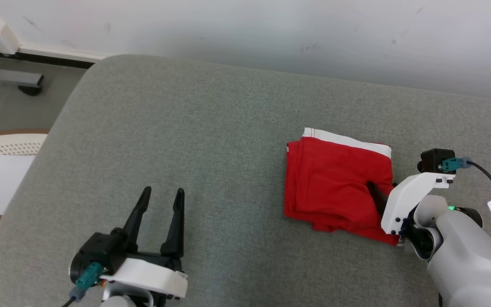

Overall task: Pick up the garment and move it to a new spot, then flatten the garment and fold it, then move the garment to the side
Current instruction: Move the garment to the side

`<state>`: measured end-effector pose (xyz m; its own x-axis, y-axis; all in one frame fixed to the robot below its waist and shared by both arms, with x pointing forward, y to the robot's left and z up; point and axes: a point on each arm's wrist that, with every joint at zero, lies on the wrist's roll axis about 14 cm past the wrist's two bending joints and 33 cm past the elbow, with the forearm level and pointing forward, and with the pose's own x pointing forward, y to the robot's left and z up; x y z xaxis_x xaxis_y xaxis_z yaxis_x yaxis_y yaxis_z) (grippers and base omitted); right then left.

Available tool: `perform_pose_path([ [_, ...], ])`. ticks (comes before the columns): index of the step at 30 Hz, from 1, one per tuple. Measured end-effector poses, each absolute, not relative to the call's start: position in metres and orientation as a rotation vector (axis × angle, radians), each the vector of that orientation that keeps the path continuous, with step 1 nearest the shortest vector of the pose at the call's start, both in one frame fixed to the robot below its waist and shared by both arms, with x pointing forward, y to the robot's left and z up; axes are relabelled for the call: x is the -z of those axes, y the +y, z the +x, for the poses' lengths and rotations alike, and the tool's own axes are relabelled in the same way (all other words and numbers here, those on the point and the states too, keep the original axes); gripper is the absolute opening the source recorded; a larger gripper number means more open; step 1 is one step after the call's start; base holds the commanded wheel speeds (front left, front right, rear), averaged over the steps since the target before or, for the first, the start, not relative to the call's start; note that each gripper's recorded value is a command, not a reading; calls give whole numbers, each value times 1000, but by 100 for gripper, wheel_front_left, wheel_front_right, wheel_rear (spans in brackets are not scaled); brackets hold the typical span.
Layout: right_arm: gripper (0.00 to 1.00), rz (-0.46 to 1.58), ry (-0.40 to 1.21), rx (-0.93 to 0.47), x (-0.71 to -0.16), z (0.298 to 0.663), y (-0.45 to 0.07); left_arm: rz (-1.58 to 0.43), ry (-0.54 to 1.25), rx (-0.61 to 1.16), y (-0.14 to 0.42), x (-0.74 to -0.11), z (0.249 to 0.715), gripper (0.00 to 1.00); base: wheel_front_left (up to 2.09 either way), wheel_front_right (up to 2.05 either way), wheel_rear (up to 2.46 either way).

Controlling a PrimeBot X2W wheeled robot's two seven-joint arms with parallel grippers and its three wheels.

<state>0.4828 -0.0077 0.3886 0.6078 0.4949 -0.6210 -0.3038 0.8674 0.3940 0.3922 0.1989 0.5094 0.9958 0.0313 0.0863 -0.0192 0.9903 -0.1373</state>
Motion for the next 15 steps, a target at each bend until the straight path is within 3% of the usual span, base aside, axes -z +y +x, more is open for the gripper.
perform_pose_path([
  [1,84,269,796,-468,-389,482,-7,-137,-90,-25,199,-510,392,100,0,0,0],
  [3,0,277,790,-480,-393,480,-3,-137,-95,-20,197,-512,392,100,0,0,0],
  [15,0,306,628,-421,-431,478,-31,-119,-141,85,166,-529,393,100,0,0,0],
])
